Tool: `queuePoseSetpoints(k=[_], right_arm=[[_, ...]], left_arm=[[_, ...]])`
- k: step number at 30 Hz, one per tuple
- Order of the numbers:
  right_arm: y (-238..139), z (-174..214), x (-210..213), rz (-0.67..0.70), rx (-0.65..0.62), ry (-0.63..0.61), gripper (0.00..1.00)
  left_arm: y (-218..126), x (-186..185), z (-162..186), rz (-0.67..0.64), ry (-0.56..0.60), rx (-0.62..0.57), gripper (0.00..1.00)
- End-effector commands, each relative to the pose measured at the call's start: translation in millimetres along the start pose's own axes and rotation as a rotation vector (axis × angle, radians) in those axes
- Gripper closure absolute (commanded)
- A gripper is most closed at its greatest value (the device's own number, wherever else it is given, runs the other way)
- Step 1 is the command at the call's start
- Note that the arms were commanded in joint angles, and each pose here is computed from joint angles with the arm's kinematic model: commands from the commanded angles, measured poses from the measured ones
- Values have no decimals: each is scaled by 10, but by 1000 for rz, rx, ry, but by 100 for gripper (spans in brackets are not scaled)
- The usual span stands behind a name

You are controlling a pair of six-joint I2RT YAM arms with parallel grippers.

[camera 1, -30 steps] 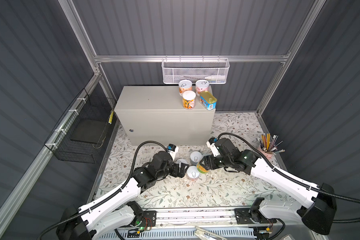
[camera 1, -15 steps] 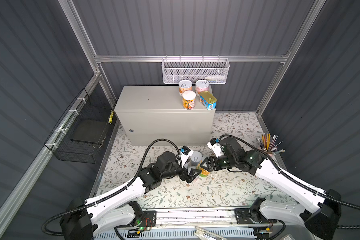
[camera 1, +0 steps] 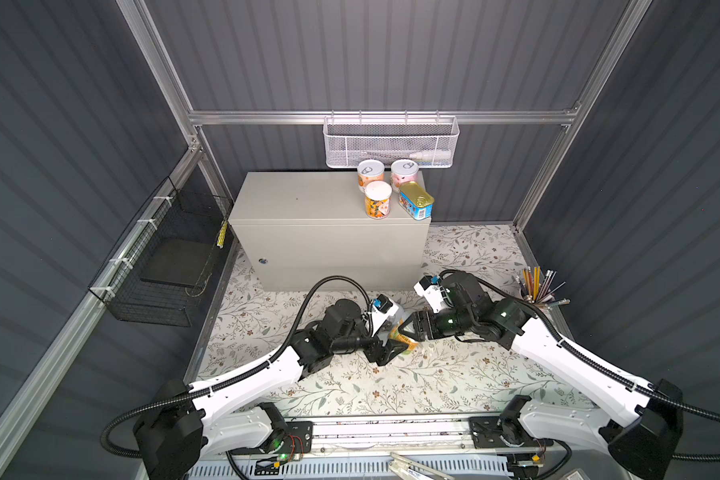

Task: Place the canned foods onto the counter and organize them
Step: 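Close the left gripper around the peach-print can beside the right gripper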

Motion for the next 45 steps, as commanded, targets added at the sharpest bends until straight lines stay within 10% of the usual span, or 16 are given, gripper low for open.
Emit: queuePoseSetpoints(k=[1,32,35,45], right_arm=[[-27,-138,120,-70,-54,-17,38],[-11,-165,107,-84,-75,24,41],[-40,-173,122,-87,-81,21,42],[-52,-143,66,-63,-89,36,39]], left_arm=[[55,-82,-123,52,34,-21,16],[531,-7,-108,77,-36,-58,17],[589,2,-75,88,-43,-44,35],[440,52,-243,3,-38,-127,46]])
Point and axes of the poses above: each gripper's point midway between its finger pads, its own y axis out along the fingers, its own x axis along the line the jaws close on, z = x × y, the point moved 4 cm from there along -y, back along the fingers, and after that the axes turned 4 degrees about -y, right-handed, at the moved point
